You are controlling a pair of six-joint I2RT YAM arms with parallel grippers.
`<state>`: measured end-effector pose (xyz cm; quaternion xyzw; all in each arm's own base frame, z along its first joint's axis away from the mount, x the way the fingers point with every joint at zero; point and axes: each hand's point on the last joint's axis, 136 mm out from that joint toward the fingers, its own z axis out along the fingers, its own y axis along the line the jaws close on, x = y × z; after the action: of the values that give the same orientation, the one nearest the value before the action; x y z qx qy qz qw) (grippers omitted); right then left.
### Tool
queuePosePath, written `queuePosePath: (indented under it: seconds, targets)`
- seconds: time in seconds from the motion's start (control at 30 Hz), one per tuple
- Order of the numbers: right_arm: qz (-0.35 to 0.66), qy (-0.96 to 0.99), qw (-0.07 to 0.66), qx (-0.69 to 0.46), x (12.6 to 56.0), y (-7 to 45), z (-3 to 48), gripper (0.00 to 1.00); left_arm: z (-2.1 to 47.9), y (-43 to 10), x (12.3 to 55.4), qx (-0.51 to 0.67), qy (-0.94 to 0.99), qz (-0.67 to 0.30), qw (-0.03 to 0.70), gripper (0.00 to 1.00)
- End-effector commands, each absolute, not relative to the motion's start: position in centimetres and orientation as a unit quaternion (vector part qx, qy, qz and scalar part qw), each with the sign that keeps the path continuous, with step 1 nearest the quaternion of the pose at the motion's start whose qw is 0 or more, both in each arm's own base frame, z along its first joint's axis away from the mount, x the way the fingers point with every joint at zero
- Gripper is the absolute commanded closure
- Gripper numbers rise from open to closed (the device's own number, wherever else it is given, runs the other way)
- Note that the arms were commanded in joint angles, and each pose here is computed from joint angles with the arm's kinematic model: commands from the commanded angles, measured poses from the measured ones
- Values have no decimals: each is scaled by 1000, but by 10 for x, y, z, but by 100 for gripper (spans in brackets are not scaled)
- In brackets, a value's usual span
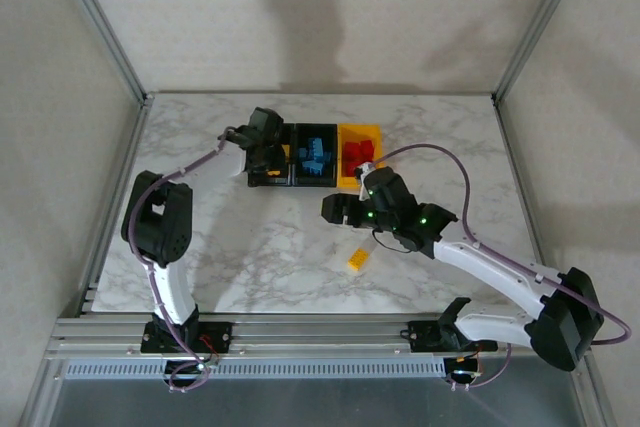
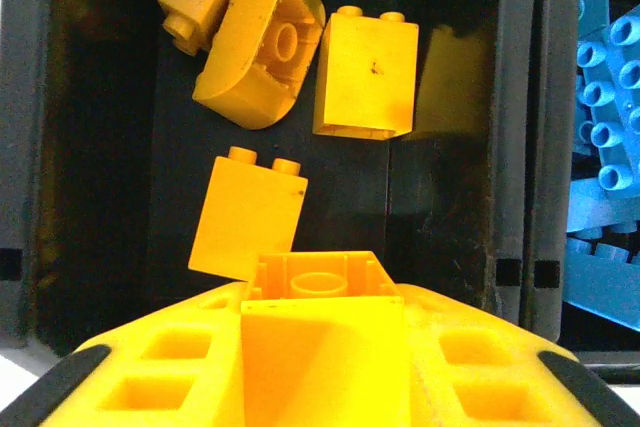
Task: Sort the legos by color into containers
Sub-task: Place the lego in the container.
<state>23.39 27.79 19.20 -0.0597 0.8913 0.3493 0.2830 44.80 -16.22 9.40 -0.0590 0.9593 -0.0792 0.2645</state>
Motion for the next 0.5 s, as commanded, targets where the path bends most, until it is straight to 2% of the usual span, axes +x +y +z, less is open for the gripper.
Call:
queuePosePath:
  seconds: [0.0,0.47]
  targets:
    - [334,897,284,-54,229,269,185,25,104,-165,464,-78,950,-108,283,71]
    - [323,900,290,-47,228,261,185,25,94,-169,473,-94,947,-137,275,67]
